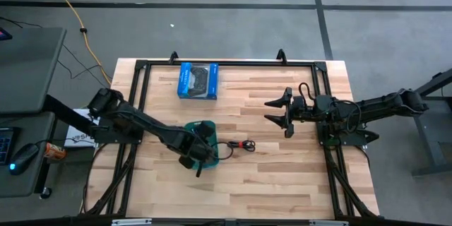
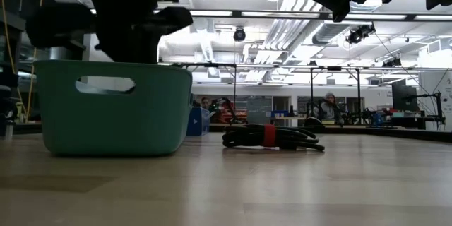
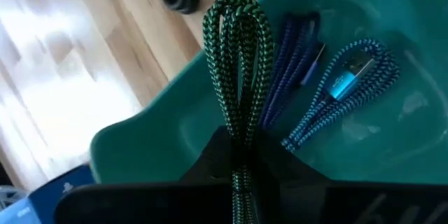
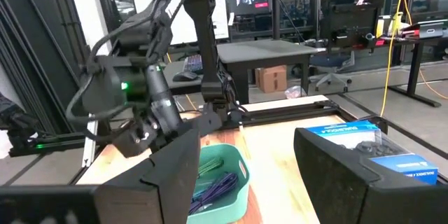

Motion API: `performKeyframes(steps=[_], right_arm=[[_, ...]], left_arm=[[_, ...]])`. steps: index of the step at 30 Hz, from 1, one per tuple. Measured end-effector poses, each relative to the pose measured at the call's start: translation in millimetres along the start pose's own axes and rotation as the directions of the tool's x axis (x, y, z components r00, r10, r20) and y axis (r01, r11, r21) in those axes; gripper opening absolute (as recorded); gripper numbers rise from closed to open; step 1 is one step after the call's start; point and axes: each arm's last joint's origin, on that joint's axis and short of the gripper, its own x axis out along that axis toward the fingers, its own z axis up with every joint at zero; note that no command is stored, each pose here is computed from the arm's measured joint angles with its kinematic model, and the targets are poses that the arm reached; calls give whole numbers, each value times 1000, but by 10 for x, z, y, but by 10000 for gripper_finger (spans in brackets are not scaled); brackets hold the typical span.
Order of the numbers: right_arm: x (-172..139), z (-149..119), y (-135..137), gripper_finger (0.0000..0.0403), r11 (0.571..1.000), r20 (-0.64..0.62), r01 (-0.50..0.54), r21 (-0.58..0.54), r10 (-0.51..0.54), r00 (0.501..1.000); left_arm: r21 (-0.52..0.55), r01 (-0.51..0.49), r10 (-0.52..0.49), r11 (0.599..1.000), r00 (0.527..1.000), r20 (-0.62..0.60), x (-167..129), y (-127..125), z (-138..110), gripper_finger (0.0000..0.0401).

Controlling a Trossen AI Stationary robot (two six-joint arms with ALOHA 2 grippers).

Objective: Pick and place USB-C Cables
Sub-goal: Put the green charger cable into the green bin

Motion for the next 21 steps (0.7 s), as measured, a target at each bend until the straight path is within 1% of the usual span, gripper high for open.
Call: performKeyframes(steps=[4,11,16,21], right_arm=[[0,-2,0,223,1000,-2,0,0,0,1000],[0,-6,-1,223,1000,-6,1,0,-1,1000],[0,-8,-1,223,1000,-8,1,0,-1,1000],[0,-10,-1,223,1000,-10,1,0,-1,1000]], left_arm=[[47,17,-16,999,999,-33,105,-47,15,0],[92,42,-34,995,996,-86,249,-105,22,0],[97,68,-58,993,993,-105,310,-133,23,2],[88,61,-52,994,993,-106,318,-128,25,17]])
